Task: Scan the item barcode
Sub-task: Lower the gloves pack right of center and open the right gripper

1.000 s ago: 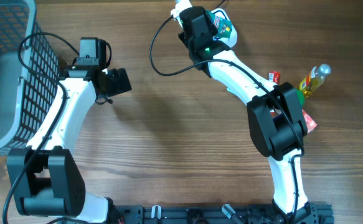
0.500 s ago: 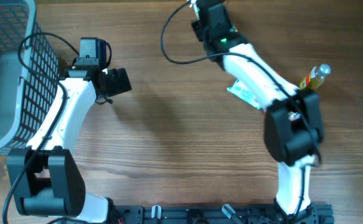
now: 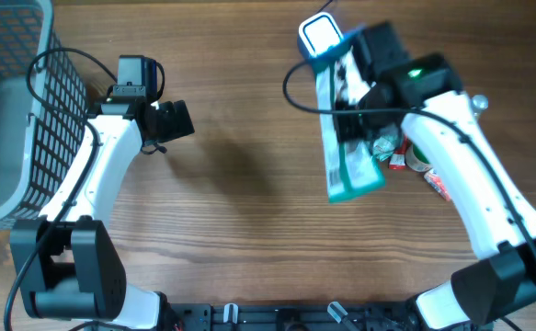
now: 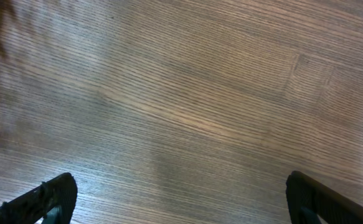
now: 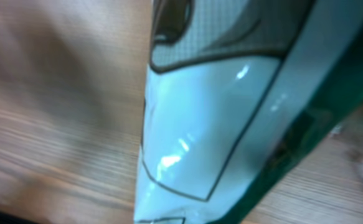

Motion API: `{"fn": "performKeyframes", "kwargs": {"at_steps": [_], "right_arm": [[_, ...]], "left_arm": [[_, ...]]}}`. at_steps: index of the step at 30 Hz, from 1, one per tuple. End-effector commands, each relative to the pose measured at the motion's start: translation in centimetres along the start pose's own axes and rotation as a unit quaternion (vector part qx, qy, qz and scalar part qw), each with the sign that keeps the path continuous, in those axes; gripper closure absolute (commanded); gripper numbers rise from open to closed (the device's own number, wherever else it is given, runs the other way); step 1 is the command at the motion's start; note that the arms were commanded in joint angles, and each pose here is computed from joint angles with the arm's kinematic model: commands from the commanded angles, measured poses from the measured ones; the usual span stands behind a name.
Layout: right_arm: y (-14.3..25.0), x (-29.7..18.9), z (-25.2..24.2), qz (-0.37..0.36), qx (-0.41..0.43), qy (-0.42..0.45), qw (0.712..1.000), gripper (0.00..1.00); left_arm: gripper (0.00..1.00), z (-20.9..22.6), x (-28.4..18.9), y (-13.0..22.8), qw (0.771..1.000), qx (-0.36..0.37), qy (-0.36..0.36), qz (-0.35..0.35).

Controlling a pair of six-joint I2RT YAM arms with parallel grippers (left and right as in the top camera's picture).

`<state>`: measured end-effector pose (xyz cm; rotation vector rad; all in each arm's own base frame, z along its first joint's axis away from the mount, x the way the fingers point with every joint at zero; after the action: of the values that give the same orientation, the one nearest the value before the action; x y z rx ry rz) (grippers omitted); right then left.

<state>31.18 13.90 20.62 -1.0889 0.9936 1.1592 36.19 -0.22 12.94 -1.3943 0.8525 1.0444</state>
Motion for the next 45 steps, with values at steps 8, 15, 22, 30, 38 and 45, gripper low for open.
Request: {"fn": "performKeyframes", "kwargs": {"at_steps": [8, 15, 22, 30, 38, 45], "right_arm": [[1.7, 8.0, -3.0, 0.008, 0.048, 0.049, 0.998, 0.88], [1.2, 7.9, -4.6, -0.018, 0.046, 0.104, 0.993, 0.56], [0.6, 8.0, -4.3, -0.032, 0.053, 0.097, 0.993, 0.32], [-1.1, 8.0, -3.5, -0.072, 0.069, 0.075, 0.992, 0.0], [-4.6, 7.4, -1.8, -0.155, 0.066, 0.028, 0.985, 0.0], [-5.1, 7.3, -1.6, -0.167, 0.066, 0.021, 0.983, 0.0]], "left_arm": [[0.0, 0.2, 0.2, 0.1, 1.0, -0.003, -0.006, 0.003], [0.0, 0.2, 0.2, 0.1, 1.0, -0.003, -0.006, 0.003], [0.0, 0.2, 0.2, 0.1, 1.0, -0.003, -0.006, 0.003], [0.0, 0.2, 0.2, 0.1, 1.0, -0.003, -0.006, 0.003], [0.0, 0.2, 0.2, 0.1, 1.0, -0.003, -0.006, 0.003], [0.0, 0.2, 0.2, 0.1, 1.0, -0.003, -0.006, 0.003]]}}
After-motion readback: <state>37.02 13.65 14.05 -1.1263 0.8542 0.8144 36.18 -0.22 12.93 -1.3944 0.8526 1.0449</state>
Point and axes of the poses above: each gripper's point midway between its finger pads, its own x axis out along the fingers, its own z axis along the line the jaws close on, y = z × x, the point moved 4 cm from there along -x, back along the fingers, and after that the axes turned 12 degrees about x, right-handed, at the moved point
